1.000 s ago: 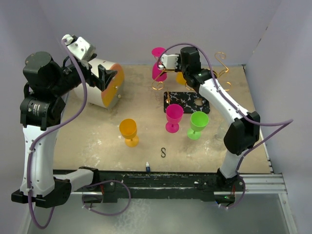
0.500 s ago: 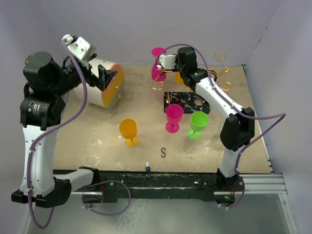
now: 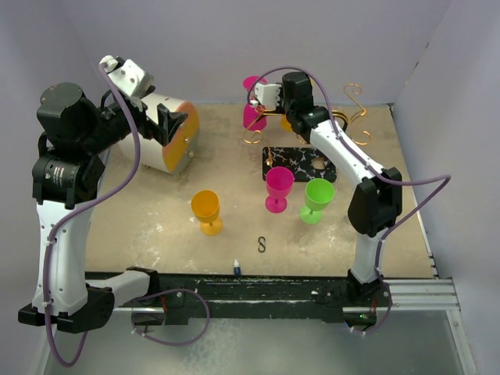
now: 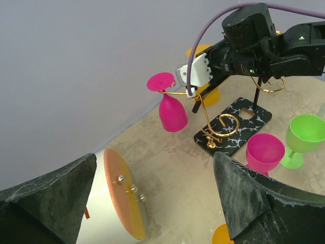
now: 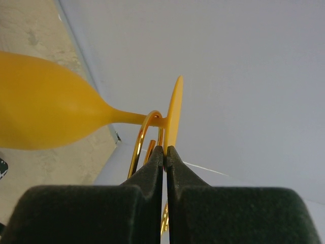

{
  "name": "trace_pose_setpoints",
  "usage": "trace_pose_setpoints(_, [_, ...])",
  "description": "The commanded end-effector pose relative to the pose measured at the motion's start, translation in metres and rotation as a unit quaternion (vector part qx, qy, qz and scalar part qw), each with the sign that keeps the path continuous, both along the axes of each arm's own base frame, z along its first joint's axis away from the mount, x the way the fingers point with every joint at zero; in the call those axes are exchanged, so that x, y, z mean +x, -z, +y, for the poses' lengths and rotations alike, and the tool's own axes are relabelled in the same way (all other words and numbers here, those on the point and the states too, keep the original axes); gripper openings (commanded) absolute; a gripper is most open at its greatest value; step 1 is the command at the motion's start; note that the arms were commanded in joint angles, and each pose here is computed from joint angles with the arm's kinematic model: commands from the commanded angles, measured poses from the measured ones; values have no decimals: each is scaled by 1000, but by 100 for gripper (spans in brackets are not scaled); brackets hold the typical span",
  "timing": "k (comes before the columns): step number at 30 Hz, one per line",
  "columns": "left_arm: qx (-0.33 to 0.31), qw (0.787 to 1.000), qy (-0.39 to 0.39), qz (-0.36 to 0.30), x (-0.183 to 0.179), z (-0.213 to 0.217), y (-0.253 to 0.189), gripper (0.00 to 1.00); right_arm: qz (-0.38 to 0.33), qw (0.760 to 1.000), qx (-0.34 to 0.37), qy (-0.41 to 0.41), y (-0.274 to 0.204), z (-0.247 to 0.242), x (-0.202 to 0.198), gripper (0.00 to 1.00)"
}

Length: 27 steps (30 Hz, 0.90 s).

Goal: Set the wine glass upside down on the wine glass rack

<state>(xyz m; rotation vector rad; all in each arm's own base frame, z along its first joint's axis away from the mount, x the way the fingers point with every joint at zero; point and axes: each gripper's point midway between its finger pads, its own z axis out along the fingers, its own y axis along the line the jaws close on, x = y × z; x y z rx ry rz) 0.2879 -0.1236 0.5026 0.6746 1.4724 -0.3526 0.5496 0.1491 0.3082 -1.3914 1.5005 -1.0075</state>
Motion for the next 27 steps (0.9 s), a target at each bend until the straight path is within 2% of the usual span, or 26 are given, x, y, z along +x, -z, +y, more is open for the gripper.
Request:
trace_pose_setpoints(1, [1,1000,-5,-26,-4,5,-13,99,-49,999,18,13,-41,-4,4,0])
trace_pose_setpoints(27, [3,1000,-3,-27,-6,4,-12,99,-11,998,48,44,-32,-40,-16,0])
